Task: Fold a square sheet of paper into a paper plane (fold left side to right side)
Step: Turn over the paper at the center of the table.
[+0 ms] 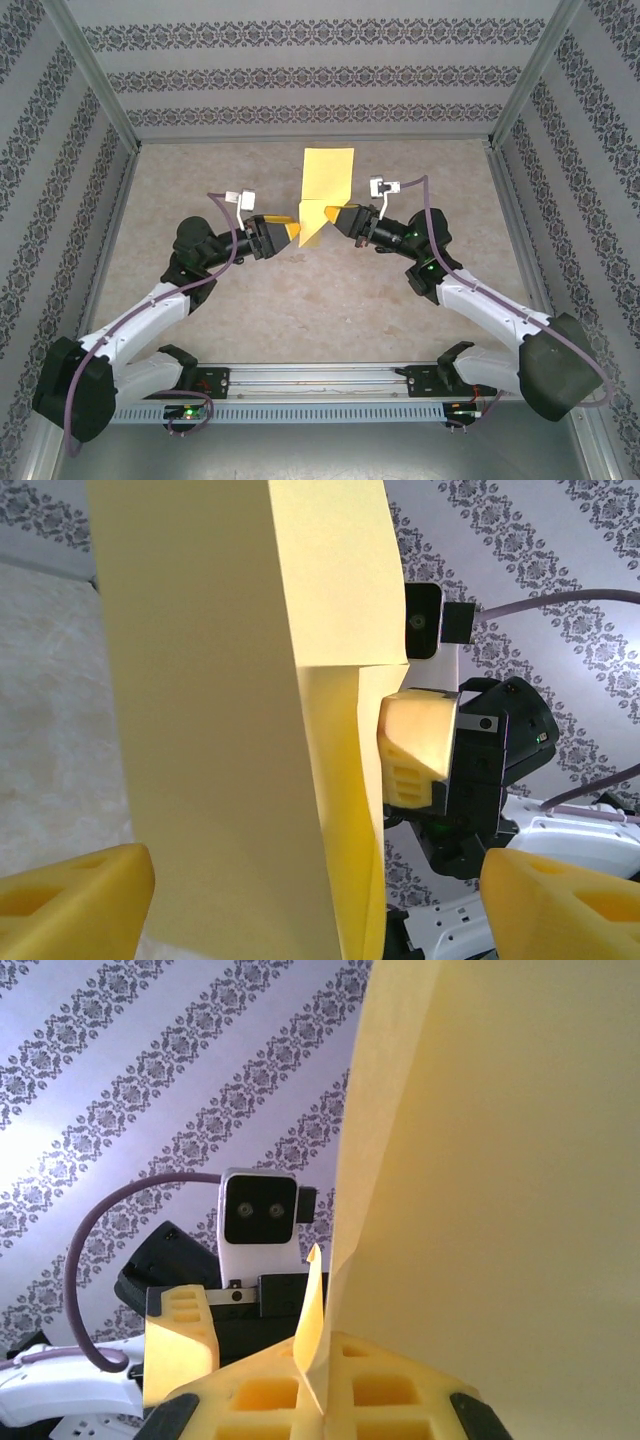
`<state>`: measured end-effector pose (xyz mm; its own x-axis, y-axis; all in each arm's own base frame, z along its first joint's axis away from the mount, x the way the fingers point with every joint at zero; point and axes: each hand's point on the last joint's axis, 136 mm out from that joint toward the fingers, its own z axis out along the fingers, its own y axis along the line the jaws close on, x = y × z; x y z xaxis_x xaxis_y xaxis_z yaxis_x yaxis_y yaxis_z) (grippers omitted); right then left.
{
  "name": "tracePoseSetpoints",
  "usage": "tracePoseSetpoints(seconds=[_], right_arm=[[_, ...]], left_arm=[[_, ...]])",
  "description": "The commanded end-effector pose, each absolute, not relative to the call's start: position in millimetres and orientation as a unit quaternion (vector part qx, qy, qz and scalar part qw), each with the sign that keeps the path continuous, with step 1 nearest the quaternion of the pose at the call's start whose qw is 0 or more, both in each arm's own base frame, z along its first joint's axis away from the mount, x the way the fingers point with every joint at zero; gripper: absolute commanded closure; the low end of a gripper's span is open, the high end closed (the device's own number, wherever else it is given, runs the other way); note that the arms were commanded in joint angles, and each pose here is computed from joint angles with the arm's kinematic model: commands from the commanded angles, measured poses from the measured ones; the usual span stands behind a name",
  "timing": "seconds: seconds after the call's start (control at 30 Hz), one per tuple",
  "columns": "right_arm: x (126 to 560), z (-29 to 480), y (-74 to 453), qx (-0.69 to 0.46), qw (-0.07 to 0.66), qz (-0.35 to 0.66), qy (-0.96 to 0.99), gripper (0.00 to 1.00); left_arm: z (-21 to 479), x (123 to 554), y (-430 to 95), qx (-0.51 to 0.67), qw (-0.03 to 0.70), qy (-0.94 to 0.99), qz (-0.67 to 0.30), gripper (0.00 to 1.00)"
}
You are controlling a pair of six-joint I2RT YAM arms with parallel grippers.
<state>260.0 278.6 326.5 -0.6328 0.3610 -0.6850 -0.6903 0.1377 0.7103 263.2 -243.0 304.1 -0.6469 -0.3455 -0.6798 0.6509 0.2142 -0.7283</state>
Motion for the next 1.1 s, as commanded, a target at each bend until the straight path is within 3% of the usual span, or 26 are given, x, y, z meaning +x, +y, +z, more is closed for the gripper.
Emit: tracePoseSetpoints(seconds=[0.0, 0.5, 1.07], right_arm=[[256, 350, 283, -0.147, 0.422, 0.660, 0.604, 1.00], [257, 345, 291, -0.148, 0.411, 0.666, 0.604, 0.98], [258, 331, 284, -0.134, 0.420, 0.651, 0.618, 0.75]], left_arm=[[341, 255, -251, 0.153, 0.427, 0.619, -0.641, 0.19], [333, 263, -255, 0.143, 0.422, 0.628, -0.638, 0.56], [320, 265, -253, 0.133, 0.419, 0.644, -0.626, 0.93]])
